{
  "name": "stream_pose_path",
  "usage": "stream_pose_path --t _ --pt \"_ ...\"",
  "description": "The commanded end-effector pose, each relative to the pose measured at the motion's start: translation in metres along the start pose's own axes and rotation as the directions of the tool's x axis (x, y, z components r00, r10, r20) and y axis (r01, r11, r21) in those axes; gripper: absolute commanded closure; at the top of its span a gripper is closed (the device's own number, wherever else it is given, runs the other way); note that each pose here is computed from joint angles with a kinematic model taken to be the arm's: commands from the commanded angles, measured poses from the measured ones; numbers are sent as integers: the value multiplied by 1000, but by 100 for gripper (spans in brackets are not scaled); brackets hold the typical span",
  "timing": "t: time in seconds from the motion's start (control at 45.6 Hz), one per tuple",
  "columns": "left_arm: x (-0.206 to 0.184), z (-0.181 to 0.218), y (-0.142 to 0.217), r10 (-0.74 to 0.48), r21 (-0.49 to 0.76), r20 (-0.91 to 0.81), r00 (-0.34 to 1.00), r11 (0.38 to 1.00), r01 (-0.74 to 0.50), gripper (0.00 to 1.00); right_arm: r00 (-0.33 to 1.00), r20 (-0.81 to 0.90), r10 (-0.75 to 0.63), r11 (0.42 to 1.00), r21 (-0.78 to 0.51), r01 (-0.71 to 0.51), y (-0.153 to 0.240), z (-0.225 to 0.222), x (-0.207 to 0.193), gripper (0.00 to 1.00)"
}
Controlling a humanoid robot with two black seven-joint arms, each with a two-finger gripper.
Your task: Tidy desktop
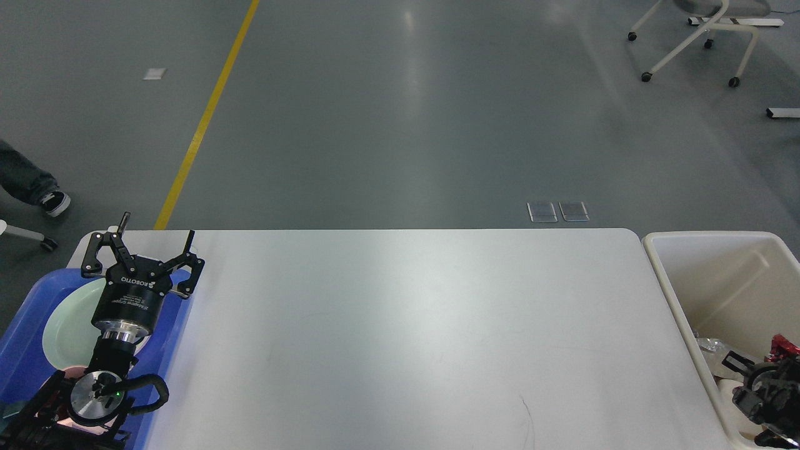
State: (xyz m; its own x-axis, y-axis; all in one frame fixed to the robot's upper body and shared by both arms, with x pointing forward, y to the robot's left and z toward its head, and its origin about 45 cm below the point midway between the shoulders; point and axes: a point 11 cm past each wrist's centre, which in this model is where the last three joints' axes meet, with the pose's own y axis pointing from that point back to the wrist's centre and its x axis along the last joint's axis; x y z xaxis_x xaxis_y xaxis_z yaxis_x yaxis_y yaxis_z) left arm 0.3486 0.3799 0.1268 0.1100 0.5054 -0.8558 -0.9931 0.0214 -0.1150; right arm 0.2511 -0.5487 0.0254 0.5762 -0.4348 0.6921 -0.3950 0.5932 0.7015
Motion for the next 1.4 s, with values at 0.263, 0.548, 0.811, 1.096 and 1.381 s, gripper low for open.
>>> stream_pose_path --t 0.263,0.548,0.811,1.096,1.381 --pt "0 0 0 0 -1 0 1000 1000 0 4 1000 -1 15 1000 0 -15 0 1 -3 32" --pt "0 0 0 0 -1 0 1000 1000 0 4 998 0 59 998 2 -59 0 1 1 0" --pt "0 0 0 0 -1 0 1000 1000 0 4 997 18 72 997 23 -72 1 -7 16 0" --pt "0 0 0 0 1 0 1000 1000 0 4 932 352 85 966 201 -164 16 -57 96 0" --pt "0 0 0 0 -1 0 1000 1000 0 4 489 863 -129 918 290 -270 43 -110 156 0"
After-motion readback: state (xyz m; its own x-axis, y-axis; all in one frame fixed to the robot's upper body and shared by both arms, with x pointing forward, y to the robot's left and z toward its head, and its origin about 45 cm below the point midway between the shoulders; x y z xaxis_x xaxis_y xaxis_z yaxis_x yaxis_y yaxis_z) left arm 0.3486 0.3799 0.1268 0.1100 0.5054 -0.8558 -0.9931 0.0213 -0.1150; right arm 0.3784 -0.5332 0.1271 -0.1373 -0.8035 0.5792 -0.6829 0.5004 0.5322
